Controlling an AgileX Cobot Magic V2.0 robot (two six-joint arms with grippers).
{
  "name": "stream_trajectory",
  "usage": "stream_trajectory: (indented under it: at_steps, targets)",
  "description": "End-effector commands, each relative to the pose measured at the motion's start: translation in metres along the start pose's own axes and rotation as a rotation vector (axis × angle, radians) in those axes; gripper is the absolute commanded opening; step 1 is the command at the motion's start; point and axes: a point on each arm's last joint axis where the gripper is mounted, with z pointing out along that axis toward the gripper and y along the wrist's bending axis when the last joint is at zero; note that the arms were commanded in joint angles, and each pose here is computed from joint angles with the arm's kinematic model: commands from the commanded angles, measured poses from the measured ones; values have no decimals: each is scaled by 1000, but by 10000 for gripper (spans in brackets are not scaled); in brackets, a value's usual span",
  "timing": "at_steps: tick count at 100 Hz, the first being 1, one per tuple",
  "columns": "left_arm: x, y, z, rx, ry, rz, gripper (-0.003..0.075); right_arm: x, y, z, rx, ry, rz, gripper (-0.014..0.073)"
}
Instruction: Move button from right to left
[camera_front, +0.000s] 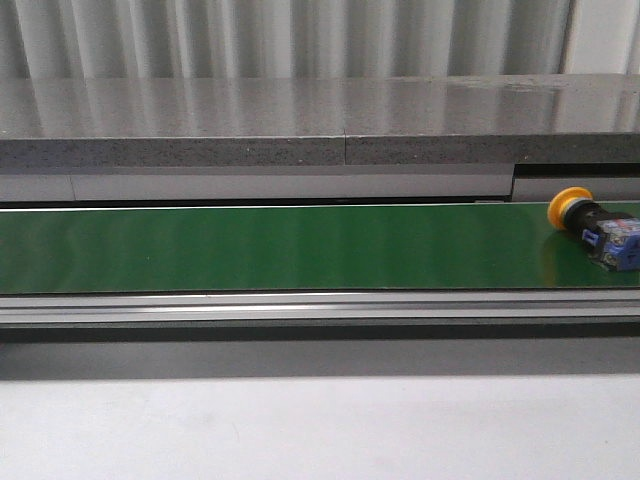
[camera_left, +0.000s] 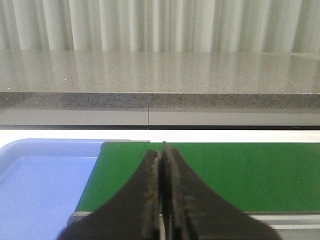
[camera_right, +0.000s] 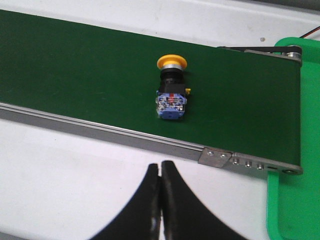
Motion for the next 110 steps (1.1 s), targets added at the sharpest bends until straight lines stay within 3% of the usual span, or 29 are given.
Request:
stream_trajectory:
  at_steps: [1, 28, 56, 110]
  targets:
    - [0, 0, -2, 0, -87, -11, -20, 6, 1, -17, -3, -133, -9, -66]
    - [0, 0, -2, 0, -87, -11, -20, 59, 3, -44, -7, -299, -9, -66]
    - [0, 0, -2, 0, -87, -11, -20, 93, 4, -61, -6, -449, -14, -66]
    - [-1, 0, -2, 0, -91, -11, -20, 97, 4, -65, -5, -492, -15, -66]
